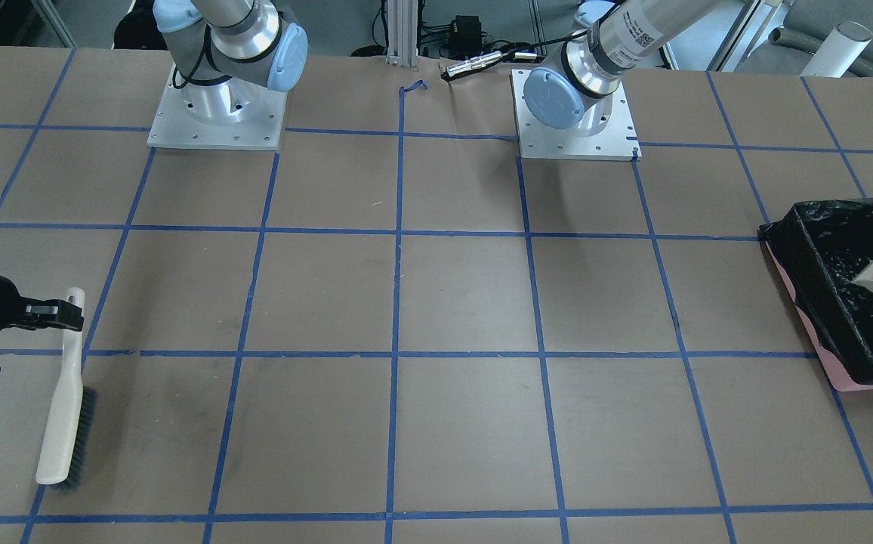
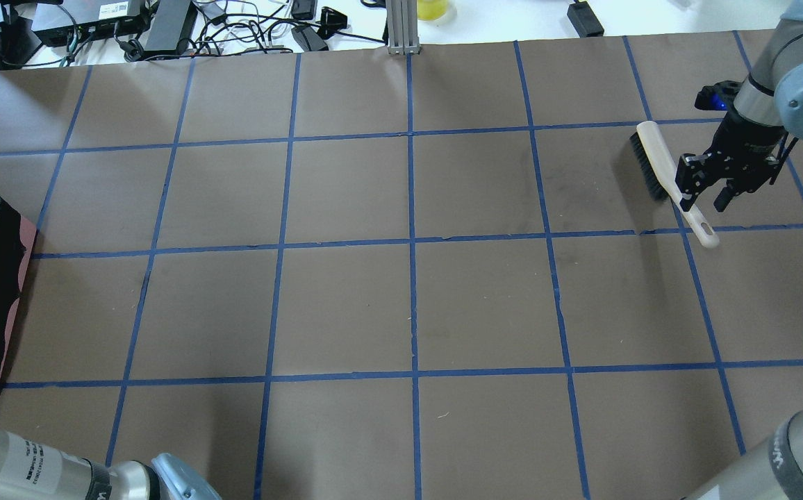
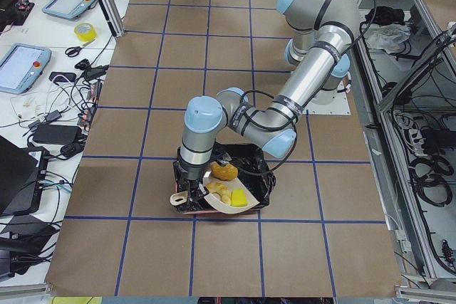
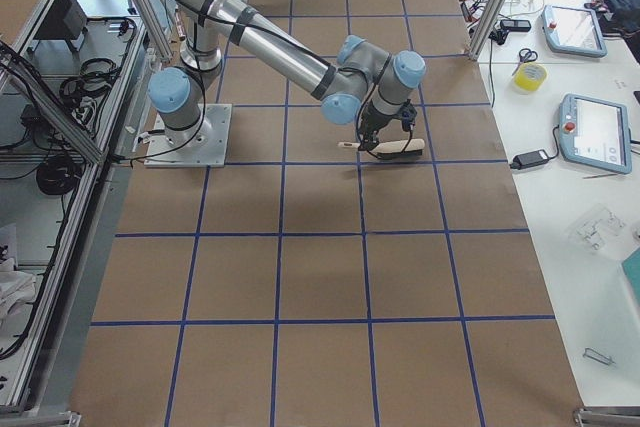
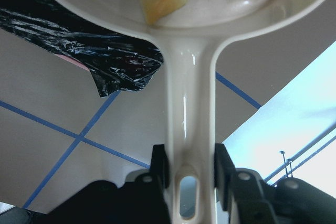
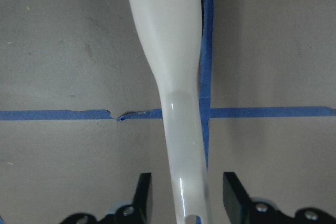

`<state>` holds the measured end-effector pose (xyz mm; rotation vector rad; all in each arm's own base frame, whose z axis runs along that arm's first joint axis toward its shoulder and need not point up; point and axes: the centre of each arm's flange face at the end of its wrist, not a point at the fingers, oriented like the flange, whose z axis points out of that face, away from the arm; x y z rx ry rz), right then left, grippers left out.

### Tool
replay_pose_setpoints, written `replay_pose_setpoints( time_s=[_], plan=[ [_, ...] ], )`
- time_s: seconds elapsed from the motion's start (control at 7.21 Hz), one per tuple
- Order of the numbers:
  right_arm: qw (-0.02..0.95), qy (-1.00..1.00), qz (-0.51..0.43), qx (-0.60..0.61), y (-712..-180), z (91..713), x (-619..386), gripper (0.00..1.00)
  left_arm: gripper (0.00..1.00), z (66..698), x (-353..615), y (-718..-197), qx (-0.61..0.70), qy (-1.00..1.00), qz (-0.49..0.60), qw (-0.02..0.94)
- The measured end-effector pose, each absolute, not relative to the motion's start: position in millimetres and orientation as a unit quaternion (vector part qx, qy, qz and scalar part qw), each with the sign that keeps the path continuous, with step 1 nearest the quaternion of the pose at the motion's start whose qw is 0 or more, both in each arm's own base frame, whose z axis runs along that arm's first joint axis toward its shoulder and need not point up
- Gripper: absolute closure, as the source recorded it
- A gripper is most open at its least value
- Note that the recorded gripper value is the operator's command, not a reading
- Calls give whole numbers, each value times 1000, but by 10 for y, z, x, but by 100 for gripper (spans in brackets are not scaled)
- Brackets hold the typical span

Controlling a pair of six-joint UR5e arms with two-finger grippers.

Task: Sweep and dump trash into bin
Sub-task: 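Tilt the dustpan over the black bin with the left gripper to dump trash, then release the brush and raise the right gripper while the left brings the dustpan back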

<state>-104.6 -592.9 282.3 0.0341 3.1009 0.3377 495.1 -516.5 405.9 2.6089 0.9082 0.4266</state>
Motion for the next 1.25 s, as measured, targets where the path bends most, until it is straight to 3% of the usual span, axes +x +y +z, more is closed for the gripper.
replay_pose_setpoints(
  time_s=[0.55,1.25],
  plan=[
    [-11,998,55,3,-5676,4260,-683,0,99,4196,4475,-4785,903,297,211,228],
    [-27,999,11,-15,-5107,5345,1121,0,100,4332,4174,-4550,884,292,249,268]
  ],
)
